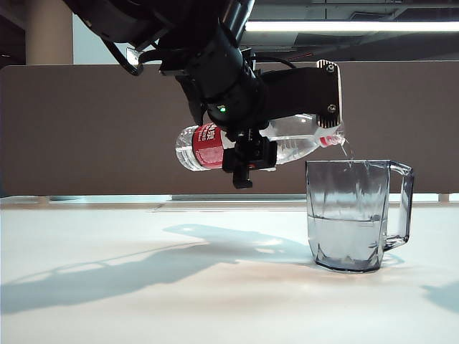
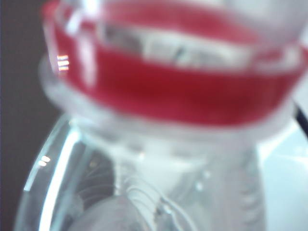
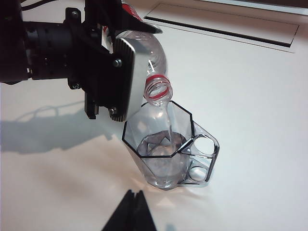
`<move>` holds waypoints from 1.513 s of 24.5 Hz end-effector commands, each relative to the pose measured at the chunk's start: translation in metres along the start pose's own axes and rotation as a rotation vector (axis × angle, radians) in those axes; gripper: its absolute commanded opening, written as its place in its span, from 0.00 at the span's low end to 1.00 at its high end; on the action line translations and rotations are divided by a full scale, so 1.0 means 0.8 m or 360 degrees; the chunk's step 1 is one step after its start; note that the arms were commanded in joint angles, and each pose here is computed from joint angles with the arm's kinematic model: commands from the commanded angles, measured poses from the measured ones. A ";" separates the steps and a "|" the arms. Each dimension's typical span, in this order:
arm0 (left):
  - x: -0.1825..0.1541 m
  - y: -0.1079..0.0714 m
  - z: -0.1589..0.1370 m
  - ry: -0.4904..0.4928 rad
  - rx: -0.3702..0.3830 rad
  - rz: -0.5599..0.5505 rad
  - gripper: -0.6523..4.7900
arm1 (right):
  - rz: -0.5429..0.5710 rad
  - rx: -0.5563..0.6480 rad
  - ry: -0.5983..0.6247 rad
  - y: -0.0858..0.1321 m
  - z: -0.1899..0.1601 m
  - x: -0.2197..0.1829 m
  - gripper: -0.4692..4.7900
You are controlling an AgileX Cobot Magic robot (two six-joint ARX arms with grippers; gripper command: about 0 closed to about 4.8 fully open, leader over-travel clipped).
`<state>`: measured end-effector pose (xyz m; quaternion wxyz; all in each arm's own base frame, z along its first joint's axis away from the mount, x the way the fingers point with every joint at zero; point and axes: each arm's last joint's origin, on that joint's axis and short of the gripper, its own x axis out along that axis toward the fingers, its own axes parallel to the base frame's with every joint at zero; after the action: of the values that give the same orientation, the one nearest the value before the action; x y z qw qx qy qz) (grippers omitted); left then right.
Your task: Pick up the mineral water bottle with the left hand on the table and pour water into the mug until it's half full.
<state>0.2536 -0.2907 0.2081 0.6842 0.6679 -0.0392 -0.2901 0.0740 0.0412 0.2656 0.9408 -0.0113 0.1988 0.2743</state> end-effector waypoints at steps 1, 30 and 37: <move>-0.003 0.013 0.003 -0.0034 -0.0101 0.0088 0.61 | 0.0006 -0.0012 -0.0040 0.001 0.005 -0.002 0.09; -0.015 0.027 0.002 -0.0062 -0.0341 0.0127 0.61 | 0.0006 -0.0016 -0.0040 0.001 0.005 -0.002 0.09; -0.025 0.043 -0.007 -0.0159 -0.0731 0.0115 0.61 | 0.0006 -0.0016 -0.0040 0.001 0.005 -0.002 0.09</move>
<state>0.2495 -0.2814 0.2363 0.7992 0.5176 -0.0216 -0.3048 0.0740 0.0412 0.2656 0.9407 -0.0133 0.1984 0.2747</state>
